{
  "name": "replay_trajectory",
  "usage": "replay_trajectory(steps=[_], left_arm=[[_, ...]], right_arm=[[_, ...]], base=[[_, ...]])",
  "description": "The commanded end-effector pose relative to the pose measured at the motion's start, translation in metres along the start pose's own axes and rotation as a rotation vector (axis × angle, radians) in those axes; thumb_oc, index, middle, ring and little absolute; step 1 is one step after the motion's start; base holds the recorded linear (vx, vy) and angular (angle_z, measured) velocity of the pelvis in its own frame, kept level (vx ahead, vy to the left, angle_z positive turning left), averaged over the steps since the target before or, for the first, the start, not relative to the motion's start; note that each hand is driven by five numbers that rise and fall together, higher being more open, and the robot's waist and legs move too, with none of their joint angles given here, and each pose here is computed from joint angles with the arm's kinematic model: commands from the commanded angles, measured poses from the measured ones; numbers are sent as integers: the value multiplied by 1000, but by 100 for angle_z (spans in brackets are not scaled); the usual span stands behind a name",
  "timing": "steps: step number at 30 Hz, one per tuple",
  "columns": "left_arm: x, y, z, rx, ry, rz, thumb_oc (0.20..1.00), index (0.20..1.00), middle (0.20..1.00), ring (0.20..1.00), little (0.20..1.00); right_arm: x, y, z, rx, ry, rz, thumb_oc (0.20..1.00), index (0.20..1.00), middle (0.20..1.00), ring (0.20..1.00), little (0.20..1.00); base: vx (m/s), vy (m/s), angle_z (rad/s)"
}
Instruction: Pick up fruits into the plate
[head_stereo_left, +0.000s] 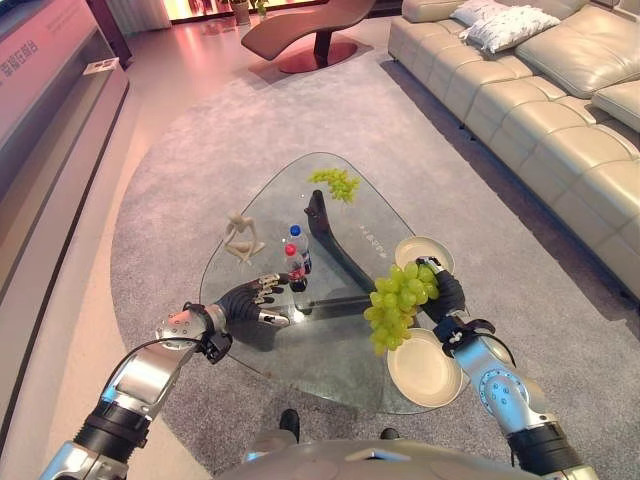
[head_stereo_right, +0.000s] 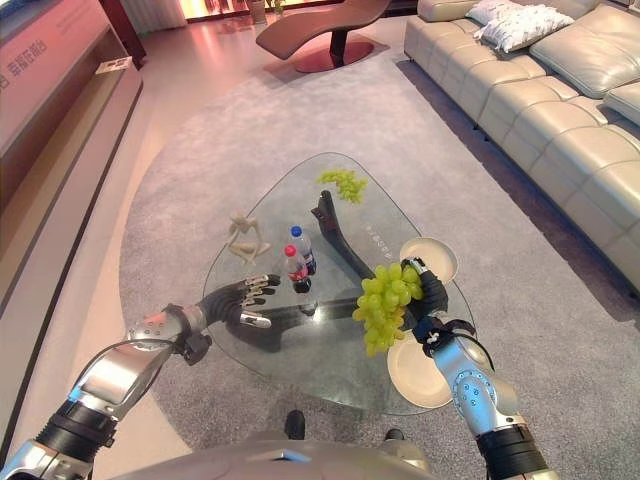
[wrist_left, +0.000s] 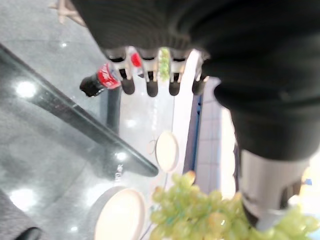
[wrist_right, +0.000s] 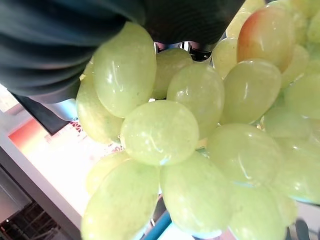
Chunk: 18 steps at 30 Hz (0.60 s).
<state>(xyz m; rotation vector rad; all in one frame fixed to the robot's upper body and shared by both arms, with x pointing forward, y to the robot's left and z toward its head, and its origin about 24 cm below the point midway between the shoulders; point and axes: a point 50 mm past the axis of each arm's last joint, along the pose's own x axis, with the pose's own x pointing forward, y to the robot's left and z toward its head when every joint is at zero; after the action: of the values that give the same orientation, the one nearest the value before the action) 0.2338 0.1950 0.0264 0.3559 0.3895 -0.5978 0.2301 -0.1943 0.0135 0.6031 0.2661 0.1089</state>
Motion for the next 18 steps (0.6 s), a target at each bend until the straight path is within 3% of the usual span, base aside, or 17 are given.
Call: replay_trajectory(steps=[1, 18], left_arm=[[-11, 28, 11, -28, -126, 152, 1000, 1000, 1000, 1000, 1000], [-24, 44, -44, -257, -66, 451, 1000, 1000, 1000, 1000, 1000]], right_arm=[[7, 12, 41, -51, -200, 86, 200, 200, 200, 200, 200], [-1, -29, 46, -127, -225, -31, 200, 200, 200, 200, 200]], base=[[-7, -45, -1], [-53, -45, -4]])
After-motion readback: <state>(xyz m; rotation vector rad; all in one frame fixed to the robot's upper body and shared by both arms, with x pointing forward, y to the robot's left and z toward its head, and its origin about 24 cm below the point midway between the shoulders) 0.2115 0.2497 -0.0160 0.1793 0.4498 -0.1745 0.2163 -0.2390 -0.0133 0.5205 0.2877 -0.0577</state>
